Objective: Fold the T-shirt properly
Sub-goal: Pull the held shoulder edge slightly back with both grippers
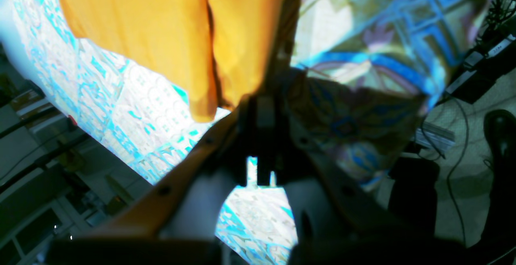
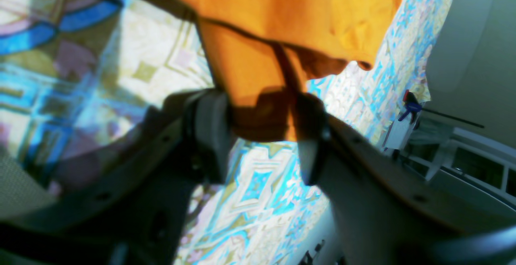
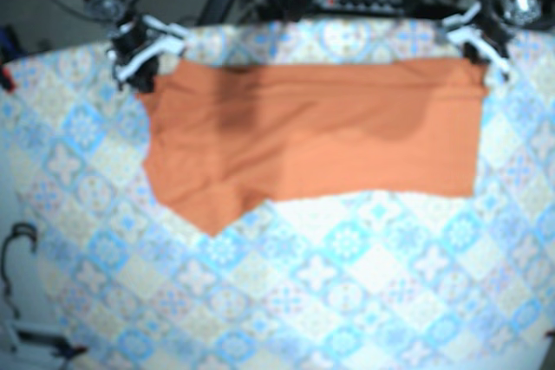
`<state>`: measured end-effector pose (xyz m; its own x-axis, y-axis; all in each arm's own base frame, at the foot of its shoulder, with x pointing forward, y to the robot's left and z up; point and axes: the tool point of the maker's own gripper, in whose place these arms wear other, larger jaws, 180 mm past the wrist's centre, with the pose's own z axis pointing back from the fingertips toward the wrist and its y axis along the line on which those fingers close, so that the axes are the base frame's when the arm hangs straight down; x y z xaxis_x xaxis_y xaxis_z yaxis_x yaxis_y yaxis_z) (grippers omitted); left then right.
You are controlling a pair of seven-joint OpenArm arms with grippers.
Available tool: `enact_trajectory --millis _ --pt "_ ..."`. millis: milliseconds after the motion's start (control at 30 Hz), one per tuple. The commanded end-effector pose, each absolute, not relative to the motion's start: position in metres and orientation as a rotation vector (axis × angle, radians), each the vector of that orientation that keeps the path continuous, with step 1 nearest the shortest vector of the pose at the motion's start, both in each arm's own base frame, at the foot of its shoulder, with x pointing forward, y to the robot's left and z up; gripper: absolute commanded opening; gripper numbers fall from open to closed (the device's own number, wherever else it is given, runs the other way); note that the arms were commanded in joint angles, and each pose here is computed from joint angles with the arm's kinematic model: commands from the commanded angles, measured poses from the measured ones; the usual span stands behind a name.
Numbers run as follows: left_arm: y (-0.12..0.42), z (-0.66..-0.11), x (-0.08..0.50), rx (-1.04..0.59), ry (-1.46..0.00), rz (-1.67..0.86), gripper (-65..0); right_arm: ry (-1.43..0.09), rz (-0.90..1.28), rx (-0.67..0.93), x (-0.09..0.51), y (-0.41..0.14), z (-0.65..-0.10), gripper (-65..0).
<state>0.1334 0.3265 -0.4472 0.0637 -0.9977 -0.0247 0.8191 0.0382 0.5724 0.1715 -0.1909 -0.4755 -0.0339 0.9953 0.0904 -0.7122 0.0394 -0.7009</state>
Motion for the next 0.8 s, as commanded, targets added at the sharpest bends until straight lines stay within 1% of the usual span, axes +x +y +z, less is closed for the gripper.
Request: enact_trajectory --millis 0,167,300,767 --pt "0.332 -0.441 0.139 0.534 -0.442 -1.476 -65.0 -0.674 1.489 -0.533 0.17 -0.194 -0.475 -44.8" --pt "0.332 -0.441 0.138 0.533 -0.442 -1.477 -65.0 -0.662 1.483 -0.522 0.166 -0.193 -0.48 -57.9" --pt "0.332 -0.441 0.138 0.533 -0.442 -1.477 -65.0 -0.634 1.506 -0.52 0.159 -0.19 -0.488 -64.8" --pt "0.33 -0.442 0.137 0.526 -0.446 -1.48 -65.0 -0.624 1.528 -0.527 0.156 -0.188 -0.488 -65.0"
